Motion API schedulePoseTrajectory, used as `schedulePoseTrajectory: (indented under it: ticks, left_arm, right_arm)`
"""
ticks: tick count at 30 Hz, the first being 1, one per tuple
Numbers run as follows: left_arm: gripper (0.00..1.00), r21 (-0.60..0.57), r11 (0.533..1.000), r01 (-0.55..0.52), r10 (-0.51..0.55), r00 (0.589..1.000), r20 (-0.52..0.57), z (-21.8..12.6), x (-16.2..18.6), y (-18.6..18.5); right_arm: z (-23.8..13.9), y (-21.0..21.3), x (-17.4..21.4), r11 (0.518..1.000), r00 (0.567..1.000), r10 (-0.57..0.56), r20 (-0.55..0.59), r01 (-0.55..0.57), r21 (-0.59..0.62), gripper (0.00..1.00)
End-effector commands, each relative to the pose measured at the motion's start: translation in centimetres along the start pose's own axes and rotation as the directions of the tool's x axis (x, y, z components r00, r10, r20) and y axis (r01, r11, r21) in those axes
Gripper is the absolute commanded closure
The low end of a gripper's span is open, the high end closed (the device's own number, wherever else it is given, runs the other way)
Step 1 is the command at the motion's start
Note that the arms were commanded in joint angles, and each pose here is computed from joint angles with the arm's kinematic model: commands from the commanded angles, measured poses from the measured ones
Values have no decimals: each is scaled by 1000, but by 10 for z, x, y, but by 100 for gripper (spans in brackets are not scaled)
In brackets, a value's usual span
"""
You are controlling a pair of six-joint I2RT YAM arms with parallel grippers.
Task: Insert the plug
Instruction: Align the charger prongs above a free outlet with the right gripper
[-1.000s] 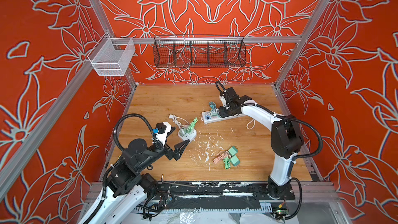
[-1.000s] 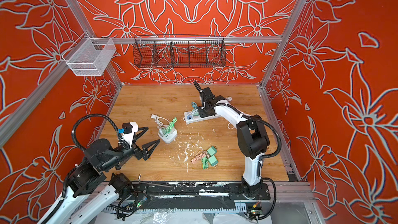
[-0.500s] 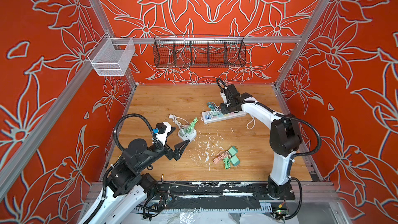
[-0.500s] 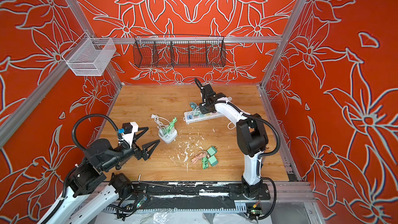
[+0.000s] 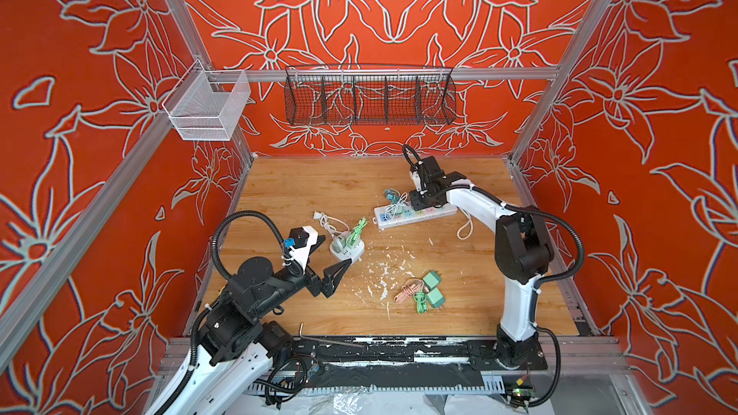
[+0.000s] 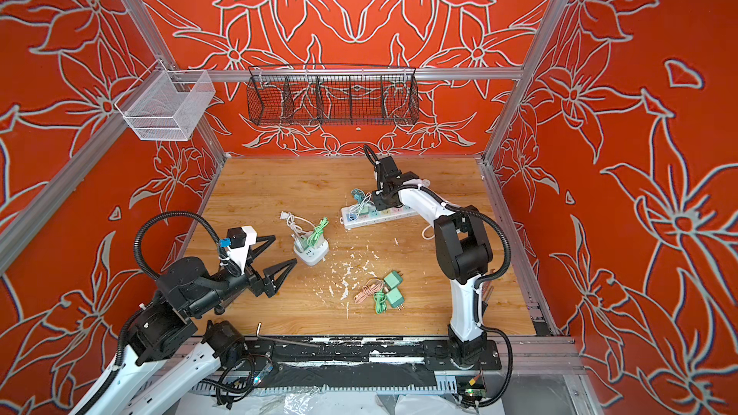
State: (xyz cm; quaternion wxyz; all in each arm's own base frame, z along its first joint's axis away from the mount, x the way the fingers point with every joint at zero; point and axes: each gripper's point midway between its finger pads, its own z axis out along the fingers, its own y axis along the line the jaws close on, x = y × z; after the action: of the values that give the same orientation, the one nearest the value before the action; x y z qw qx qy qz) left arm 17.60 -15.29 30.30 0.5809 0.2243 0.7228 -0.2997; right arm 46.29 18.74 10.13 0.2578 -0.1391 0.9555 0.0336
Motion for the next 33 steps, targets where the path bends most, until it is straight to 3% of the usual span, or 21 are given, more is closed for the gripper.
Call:
schedulePoseTrajectory:
  ticks: [1,13,33]
  left_arm:
    - [3,8,1000,-15,15,1000,16,1,-2,-1]
    - [3,13,1000,-16,16,1000,15,1,-1,-2]
    - [3,19,1000,-15,14,1000,17,1,-2,-3]
  right_arm:
    - [12,-2,1,1000,1000,-17,-15,17,3,85]
    - [15,-13,7,998,1000,-15,-12,15,63,85]
    - [-3,-11,16,1000,1000,-1,-5,2,30,85]
